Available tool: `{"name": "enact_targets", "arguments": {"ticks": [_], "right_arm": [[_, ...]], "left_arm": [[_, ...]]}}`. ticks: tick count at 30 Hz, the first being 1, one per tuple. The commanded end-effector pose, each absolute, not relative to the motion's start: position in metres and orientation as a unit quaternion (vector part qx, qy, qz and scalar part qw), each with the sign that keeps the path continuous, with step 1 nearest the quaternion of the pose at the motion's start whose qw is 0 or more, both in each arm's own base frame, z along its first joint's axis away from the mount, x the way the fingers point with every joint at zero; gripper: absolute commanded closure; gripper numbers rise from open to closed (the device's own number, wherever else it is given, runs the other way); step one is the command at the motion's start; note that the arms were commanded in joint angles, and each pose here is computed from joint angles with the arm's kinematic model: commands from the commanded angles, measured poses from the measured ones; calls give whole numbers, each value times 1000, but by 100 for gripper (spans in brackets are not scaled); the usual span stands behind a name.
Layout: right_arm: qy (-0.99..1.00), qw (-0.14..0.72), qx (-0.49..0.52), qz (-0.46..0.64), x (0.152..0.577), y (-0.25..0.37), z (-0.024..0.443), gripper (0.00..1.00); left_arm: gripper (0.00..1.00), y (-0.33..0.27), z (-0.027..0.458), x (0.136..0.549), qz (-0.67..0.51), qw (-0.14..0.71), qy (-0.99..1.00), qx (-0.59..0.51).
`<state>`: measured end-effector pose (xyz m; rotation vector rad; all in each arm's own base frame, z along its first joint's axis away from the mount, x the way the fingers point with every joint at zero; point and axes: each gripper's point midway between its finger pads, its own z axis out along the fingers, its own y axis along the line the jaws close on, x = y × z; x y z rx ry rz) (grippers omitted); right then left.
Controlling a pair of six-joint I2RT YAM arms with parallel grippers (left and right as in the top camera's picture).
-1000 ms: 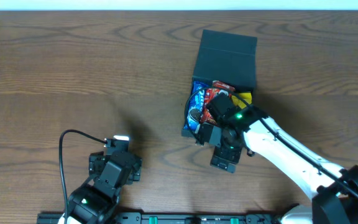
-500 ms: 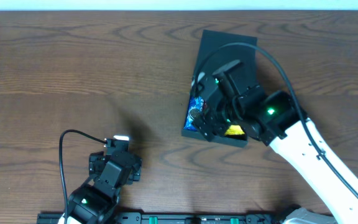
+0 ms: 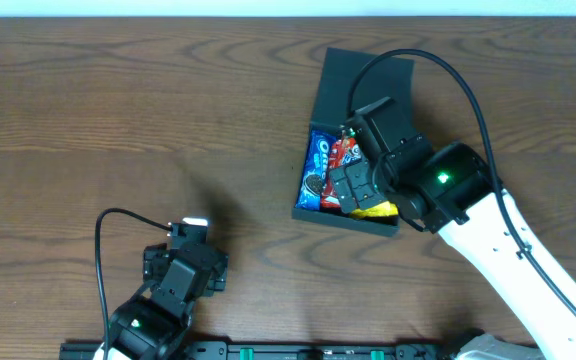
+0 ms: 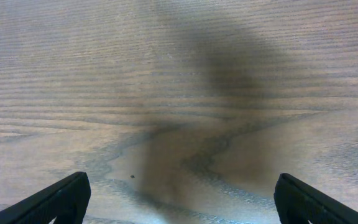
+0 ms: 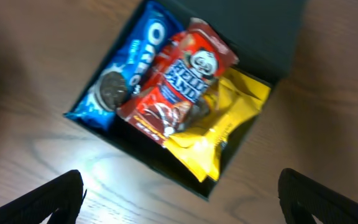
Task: Pack container
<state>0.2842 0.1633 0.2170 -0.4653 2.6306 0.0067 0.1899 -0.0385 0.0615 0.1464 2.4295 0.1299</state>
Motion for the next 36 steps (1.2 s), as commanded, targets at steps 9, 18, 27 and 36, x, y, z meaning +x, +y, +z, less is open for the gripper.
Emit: {"name": "enact_targets", "arguments": {"ticks": [9, 18, 27, 36], "right_arm": [[978, 171, -103, -52, 255, 129, 210, 1], [988, 141, -4, -62, 227, 114, 210, 1], [979, 191, 31, -70, 218, 91, 218, 1], [974, 168, 87, -124, 208, 71, 159, 1]], "left_arm": [[4, -37, 75, 203, 61, 382, 921, 49], [5, -90, 98, 218, -85, 421, 901, 62], [5, -81, 177, 274, -29, 452, 891, 26], [5, -88, 228, 357, -3, 380, 924, 36]]}}
